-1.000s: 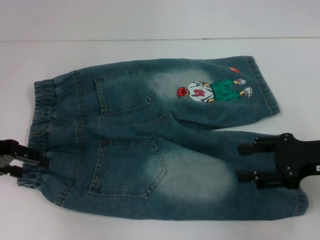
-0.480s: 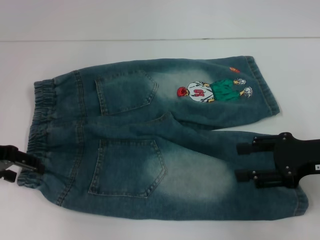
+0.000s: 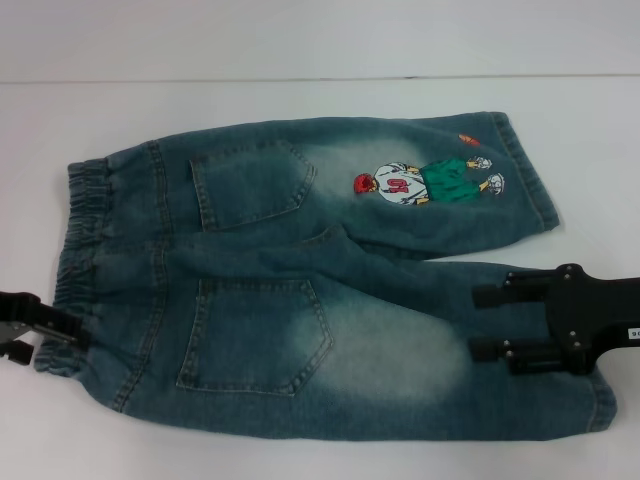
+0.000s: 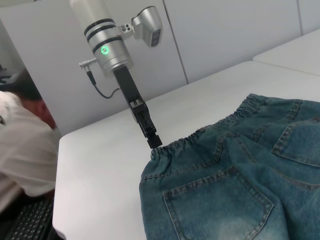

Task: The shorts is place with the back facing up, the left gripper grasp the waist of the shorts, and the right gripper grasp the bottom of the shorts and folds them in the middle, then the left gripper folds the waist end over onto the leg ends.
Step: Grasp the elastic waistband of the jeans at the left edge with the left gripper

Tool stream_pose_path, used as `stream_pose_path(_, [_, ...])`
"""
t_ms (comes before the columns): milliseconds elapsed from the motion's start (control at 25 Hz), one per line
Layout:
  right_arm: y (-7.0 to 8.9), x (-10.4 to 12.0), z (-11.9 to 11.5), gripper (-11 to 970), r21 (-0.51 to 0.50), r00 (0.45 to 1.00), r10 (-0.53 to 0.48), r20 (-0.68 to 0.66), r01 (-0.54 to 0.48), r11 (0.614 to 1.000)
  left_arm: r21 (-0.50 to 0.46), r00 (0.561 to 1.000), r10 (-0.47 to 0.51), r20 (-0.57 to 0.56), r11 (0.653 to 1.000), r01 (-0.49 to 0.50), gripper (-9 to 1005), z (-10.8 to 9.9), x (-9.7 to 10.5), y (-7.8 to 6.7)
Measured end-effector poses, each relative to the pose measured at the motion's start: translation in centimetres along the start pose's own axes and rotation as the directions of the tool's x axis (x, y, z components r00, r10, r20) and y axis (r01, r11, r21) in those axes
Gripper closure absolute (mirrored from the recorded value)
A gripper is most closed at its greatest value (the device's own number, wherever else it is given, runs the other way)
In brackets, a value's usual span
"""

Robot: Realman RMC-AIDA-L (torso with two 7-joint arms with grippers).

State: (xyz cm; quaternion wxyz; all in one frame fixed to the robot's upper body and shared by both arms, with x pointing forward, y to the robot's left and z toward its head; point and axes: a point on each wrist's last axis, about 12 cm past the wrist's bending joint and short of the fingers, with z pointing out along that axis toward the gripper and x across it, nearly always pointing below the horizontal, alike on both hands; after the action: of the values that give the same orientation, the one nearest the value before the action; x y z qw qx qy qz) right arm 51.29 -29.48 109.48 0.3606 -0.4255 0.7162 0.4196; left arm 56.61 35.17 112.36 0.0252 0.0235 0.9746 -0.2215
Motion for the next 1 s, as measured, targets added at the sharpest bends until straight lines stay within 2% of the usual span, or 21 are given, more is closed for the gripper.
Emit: stream_pose_path(1000, [0.0, 0.0, -0.1, 233, 0.001, 1.0, -0.005, -0.001, 0.005, 1.0, 0.001, 0.999, 0.042, -0.024, 0.999, -0.042, 115, 0.8, -0.7, -1.6])
